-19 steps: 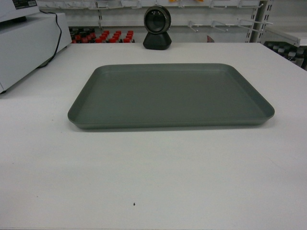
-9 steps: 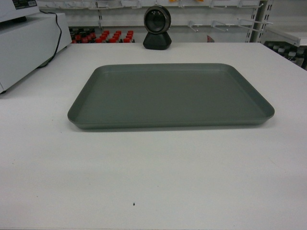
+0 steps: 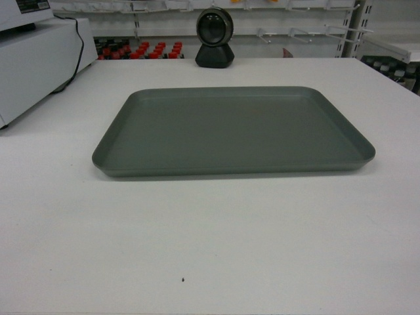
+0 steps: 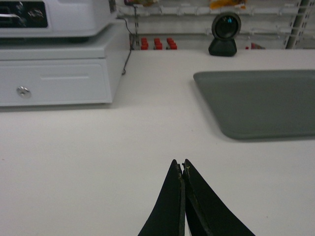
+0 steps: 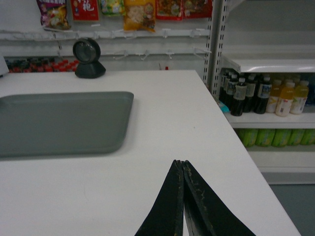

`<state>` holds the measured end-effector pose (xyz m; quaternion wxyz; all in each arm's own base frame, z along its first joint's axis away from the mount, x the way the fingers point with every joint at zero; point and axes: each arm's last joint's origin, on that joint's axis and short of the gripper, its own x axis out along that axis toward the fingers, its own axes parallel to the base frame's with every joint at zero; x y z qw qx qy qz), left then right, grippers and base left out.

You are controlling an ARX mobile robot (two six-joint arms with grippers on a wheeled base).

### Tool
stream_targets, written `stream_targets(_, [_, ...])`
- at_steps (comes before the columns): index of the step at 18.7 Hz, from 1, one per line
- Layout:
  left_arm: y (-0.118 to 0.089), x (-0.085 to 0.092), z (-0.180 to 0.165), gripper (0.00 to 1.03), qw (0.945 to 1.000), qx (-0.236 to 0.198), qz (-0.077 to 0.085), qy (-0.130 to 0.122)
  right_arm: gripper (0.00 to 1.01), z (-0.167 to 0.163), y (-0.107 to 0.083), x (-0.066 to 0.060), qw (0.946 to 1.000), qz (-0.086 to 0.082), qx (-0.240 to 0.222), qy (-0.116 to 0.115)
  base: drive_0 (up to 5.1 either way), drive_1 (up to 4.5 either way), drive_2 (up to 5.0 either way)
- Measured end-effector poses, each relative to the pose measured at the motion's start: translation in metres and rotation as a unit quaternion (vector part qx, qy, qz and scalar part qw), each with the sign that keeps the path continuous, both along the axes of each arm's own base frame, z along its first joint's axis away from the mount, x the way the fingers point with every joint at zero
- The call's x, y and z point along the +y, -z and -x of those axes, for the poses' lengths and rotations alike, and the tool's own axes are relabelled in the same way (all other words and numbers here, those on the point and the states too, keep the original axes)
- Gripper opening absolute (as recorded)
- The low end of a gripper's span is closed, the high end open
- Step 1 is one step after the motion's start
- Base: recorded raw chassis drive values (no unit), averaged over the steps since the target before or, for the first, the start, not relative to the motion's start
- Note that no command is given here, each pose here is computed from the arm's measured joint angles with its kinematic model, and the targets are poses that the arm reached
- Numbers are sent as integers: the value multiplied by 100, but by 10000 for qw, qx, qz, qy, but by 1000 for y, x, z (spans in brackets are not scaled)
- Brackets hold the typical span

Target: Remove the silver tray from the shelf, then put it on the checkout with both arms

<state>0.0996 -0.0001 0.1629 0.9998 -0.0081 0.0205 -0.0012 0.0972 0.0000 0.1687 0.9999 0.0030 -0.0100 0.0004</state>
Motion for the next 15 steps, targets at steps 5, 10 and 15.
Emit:
stream_targets(5, [-3, 0, 2, 1, 9998, -181, -10, -11, 2, 0, 2, 0, 10000, 0, 78, 4, 0, 0, 0])
stream_targets(10, [-3, 0, 2, 22, 9998, -183, -10, -13, 18, 0, 2, 0, 10000, 2, 80, 4, 0, 0, 0])
stream_targets(15, [-3, 0, 2, 78, 9998, -183, -10, -13, 75, 0, 2, 0, 10000, 2, 80, 4, 0, 0, 0])
